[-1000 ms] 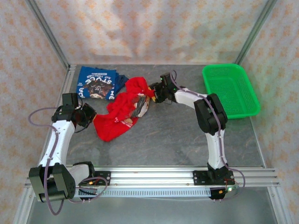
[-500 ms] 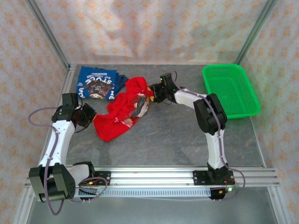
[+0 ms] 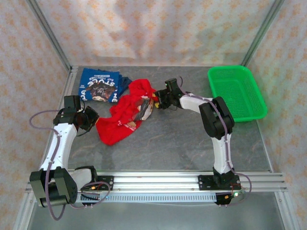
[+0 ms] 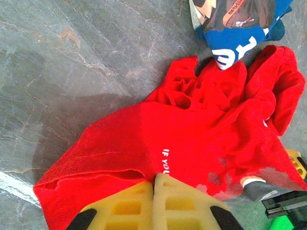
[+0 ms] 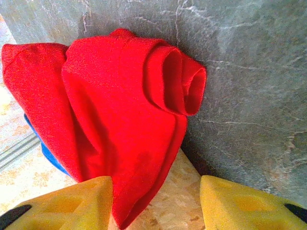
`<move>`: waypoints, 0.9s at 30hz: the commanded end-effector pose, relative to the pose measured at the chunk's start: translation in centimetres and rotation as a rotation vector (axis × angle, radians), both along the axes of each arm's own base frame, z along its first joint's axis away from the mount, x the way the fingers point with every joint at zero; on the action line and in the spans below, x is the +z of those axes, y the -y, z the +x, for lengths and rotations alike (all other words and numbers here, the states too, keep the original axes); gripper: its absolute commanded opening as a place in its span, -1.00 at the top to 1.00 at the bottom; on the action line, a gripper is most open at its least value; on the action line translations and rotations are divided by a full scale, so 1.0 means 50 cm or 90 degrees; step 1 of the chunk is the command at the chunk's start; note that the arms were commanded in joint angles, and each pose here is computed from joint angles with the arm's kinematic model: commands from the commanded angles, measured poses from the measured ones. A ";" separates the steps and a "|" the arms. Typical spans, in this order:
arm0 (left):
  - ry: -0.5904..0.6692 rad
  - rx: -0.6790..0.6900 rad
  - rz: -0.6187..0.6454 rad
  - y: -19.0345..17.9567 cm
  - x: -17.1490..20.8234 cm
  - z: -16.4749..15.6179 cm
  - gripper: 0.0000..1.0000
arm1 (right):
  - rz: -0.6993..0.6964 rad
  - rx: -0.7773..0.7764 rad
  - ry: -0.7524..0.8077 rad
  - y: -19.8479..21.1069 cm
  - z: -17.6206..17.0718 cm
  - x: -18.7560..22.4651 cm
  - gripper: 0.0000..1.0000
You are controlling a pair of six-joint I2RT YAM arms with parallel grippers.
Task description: Fold and stack the t-shirts
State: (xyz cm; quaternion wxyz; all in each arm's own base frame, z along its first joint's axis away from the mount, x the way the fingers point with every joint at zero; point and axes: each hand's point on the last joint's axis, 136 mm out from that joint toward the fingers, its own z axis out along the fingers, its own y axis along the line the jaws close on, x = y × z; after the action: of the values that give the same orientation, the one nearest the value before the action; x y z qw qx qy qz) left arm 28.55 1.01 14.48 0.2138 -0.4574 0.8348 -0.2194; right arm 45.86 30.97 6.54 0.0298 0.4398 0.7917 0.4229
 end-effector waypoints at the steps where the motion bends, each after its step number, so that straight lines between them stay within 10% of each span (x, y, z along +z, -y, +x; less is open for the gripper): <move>1: 0.010 0.003 0.018 -0.012 0.014 0.010 1.00 | 0.026 -0.008 0.027 -0.021 0.025 0.037 -0.02; 27: 0.005 0.001 0.025 -0.016 0.011 0.008 1.00 | 0.035 -0.017 0.022 -0.025 0.073 0.019 0.40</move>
State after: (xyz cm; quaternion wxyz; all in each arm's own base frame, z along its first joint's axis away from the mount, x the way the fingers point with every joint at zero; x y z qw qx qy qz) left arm 28.57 1.07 14.32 0.2120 -0.4583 0.8354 -0.2170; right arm 48.87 31.87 7.06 0.0383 0.4465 0.7761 0.4436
